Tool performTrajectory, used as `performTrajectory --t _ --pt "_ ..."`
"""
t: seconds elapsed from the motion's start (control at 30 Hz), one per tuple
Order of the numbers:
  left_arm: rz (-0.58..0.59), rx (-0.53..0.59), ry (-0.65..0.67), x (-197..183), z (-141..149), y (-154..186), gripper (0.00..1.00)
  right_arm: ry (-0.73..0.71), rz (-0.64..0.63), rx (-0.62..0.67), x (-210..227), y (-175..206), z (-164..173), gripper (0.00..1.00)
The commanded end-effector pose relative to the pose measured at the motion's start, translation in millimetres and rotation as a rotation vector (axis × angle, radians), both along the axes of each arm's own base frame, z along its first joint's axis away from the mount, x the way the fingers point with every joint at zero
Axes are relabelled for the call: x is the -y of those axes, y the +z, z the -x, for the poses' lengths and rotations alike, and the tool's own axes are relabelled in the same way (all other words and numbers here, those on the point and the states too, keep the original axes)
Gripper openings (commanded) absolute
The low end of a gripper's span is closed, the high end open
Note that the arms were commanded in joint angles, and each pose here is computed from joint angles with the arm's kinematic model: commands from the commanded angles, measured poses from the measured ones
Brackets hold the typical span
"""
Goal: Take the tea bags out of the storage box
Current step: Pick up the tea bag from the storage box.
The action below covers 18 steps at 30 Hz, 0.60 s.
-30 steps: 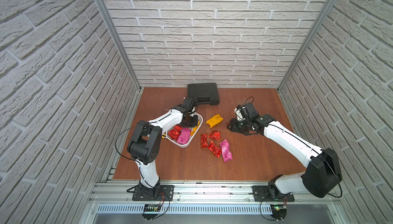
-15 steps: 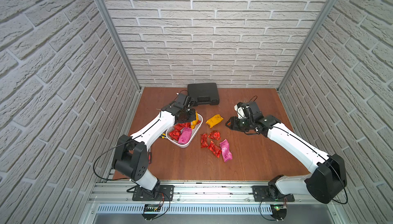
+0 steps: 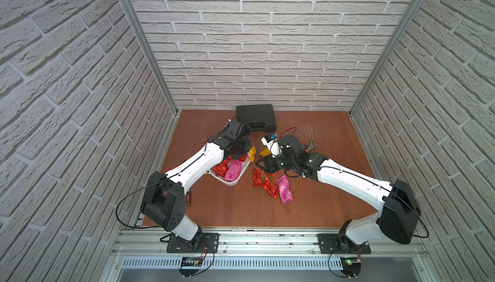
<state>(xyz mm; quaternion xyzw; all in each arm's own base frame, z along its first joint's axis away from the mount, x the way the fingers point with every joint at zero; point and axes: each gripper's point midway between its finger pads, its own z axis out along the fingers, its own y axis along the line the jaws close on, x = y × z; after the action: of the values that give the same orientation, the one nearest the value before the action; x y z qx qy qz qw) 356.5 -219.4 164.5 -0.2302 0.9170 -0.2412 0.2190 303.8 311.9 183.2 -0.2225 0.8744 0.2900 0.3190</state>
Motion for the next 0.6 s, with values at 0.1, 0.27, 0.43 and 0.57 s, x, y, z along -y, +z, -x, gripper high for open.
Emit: performTrajectory --t 0.1,0.27,0.43,0.57 --pt "0.073 -0.013 0.104 2 -1 4 0.00 0.021 -0.009 0.142 -17 4 -24 0.54" --pt "0.087 -0.025 0.115 4 2 4 0.00 0.021 -0.015 0.137 -28 -1 -34 0.53" --pt "0.091 -0.037 0.117 5 6 2 0.00 0.003 -0.020 0.137 -34 -5 -44 0.47" --pt "0.101 -0.046 0.124 6 8 -1 0.00 -0.001 -0.040 0.128 -37 -7 -45 0.32"
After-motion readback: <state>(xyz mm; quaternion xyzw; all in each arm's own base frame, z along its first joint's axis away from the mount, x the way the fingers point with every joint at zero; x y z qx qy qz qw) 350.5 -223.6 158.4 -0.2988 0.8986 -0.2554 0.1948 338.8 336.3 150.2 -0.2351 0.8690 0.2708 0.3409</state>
